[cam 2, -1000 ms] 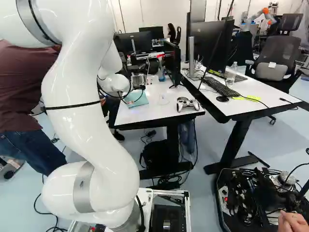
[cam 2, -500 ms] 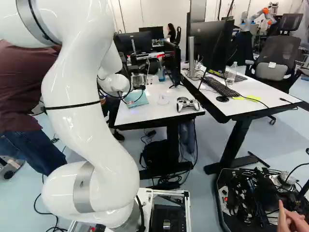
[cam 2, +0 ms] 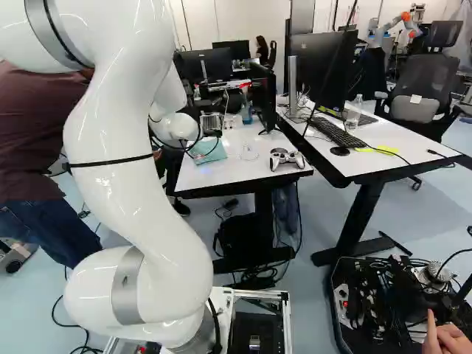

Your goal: Clean the table with the green towel

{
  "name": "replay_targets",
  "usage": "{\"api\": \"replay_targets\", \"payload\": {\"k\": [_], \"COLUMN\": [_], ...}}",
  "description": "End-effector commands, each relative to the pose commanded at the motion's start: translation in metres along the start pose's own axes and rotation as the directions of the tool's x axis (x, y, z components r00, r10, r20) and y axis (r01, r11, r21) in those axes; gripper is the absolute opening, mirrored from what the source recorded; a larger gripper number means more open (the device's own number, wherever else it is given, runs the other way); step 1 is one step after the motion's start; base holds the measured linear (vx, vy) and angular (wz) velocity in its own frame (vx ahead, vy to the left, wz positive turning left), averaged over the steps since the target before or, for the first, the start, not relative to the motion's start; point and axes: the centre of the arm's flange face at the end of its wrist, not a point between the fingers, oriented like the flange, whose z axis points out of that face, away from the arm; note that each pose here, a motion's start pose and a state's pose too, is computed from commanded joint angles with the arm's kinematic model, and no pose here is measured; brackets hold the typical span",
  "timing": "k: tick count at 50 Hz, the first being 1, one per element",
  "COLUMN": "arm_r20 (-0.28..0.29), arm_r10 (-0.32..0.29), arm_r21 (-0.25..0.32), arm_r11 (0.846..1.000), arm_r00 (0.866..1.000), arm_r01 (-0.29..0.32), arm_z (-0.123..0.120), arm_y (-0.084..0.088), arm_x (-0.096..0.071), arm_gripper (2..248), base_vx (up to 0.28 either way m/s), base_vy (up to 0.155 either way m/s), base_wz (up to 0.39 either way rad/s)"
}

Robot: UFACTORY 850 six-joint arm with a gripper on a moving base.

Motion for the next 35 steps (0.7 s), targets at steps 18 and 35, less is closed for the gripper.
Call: {"api": "replay_targets", "payload": {"k": [18,35], "arm_r20": [0.0,0.0], "arm_r10": [0.0,0.0], "arm_r21": [0.0,0.0], "arm_r11": [1.0,1.0], "arm_r00": [1.0,1.0], "arm_r01": [0.0,0.0], "arm_z": [0.0,0.0], "arm_y": [0.0,0.0], "arm_x": [0.0,0.0], "arm_gripper": [247,247], "base_vx": [0.0,0.0], "base_vy": [0.0,0.0], "base_wz": [0.0,0.0]}}
